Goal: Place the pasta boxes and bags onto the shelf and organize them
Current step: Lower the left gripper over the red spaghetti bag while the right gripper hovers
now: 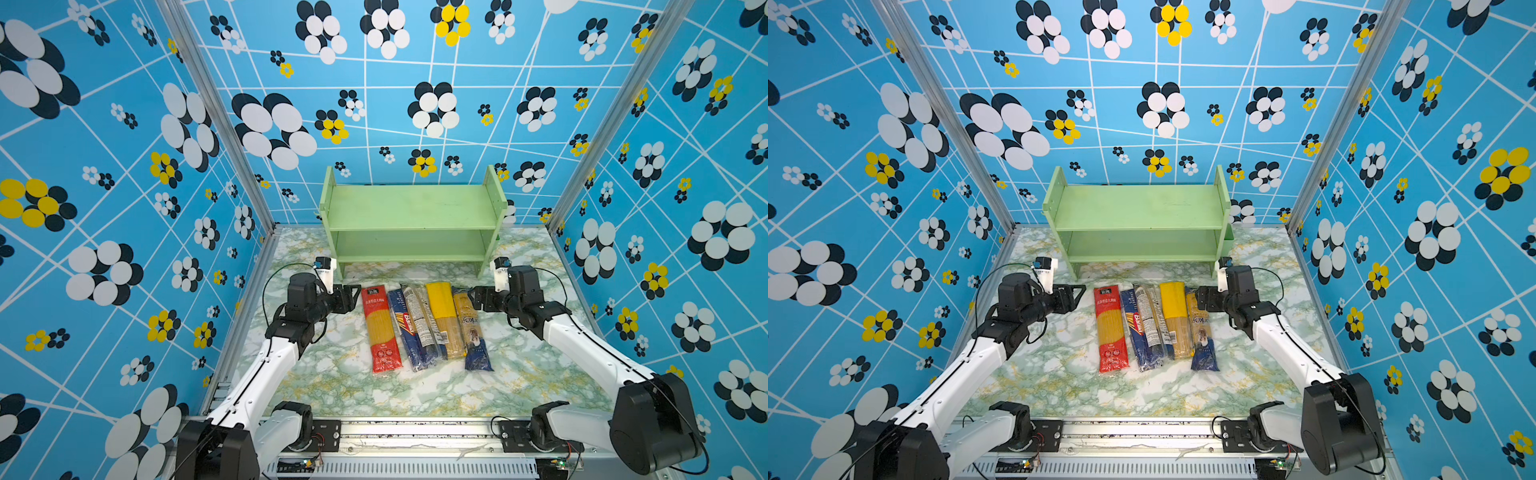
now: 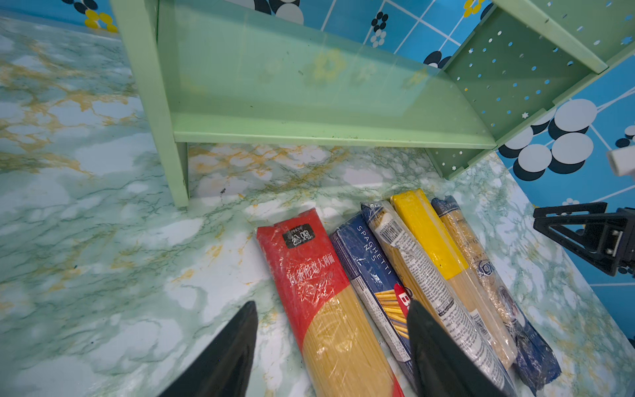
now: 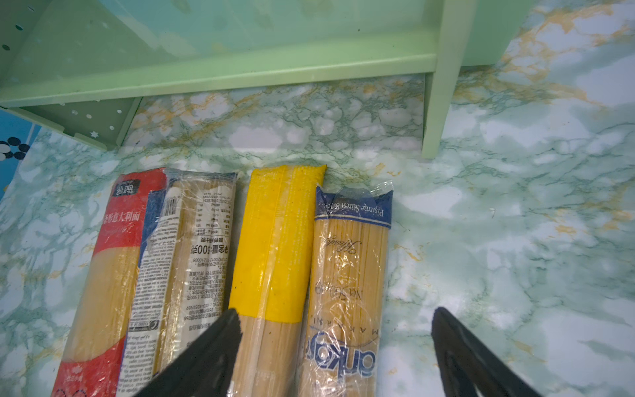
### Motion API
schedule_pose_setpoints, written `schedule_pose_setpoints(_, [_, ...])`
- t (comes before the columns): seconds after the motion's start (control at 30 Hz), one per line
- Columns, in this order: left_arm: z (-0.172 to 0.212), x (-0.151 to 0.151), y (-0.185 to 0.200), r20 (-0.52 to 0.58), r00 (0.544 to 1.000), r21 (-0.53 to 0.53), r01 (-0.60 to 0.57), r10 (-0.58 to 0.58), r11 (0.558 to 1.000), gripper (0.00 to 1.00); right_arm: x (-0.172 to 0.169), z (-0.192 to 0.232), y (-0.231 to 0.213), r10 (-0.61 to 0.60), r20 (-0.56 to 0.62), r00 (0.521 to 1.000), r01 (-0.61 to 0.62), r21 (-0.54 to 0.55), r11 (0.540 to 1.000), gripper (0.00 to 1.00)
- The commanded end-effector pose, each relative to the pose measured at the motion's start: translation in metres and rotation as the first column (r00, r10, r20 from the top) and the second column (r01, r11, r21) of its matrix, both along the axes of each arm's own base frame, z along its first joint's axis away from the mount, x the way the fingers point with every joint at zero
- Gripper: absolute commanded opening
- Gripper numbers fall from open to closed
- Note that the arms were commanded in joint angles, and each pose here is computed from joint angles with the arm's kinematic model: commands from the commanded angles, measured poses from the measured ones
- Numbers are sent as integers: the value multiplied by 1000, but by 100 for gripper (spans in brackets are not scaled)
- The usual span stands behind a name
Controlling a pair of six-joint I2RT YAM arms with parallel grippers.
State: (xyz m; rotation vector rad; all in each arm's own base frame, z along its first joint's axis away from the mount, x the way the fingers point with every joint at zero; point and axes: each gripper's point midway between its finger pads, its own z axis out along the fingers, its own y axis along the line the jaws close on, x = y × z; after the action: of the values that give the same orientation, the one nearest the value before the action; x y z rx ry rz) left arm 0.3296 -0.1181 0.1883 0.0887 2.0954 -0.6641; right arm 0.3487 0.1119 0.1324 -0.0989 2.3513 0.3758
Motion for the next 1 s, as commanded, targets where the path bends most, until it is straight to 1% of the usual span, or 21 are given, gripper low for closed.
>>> schedule_pose_setpoints(0.0, [-13, -7, -2, -45, 999, -14, -29, 29, 999, 70, 1, -1, 8, 27, -25, 999, -27, 11, 1000, 89])
schedule_pose_setpoints(0.17, [-25, -15, -13, -80, 997, -28, -13, 11, 1000, 70, 1, -1, 8, 43, -35, 998, -44, -13, 999, 89])
schedule_pose_setpoints(0.37, [-41, -27, -22, -127, 992, 1, -16, 16, 1000, 67, -1, 3, 8, 49, -17, 999, -50, -20, 999, 90])
schedule_pose_setpoints(0.6, [-52, -42, -34, -163, 987, -20, -10, 6, 1000, 68, -7, 0, 14, 67, -31, 997, -68, -25, 997, 90])
schedule_pose_setpoints(0.77, [-59, -49, -43, -198, 980, -26, -5, 0, 1000, 71, -6, 1, 19, 79, -23, 997, -80, -35, 996, 90])
schedule_pose_setpoints(0.87, [-69, -52, -42, -227, 973, -18, -55, 50, 998, 72, -7, 3, 21, 89, -13, 996, -89, -43, 995, 90])
schedule_pose_setpoints(0.97, [-79, -55, -39, -247, 964, -32, -110, 99, 993, 72, -9, 5, 23, 97, -7, 995, -98, -48, 994, 90])
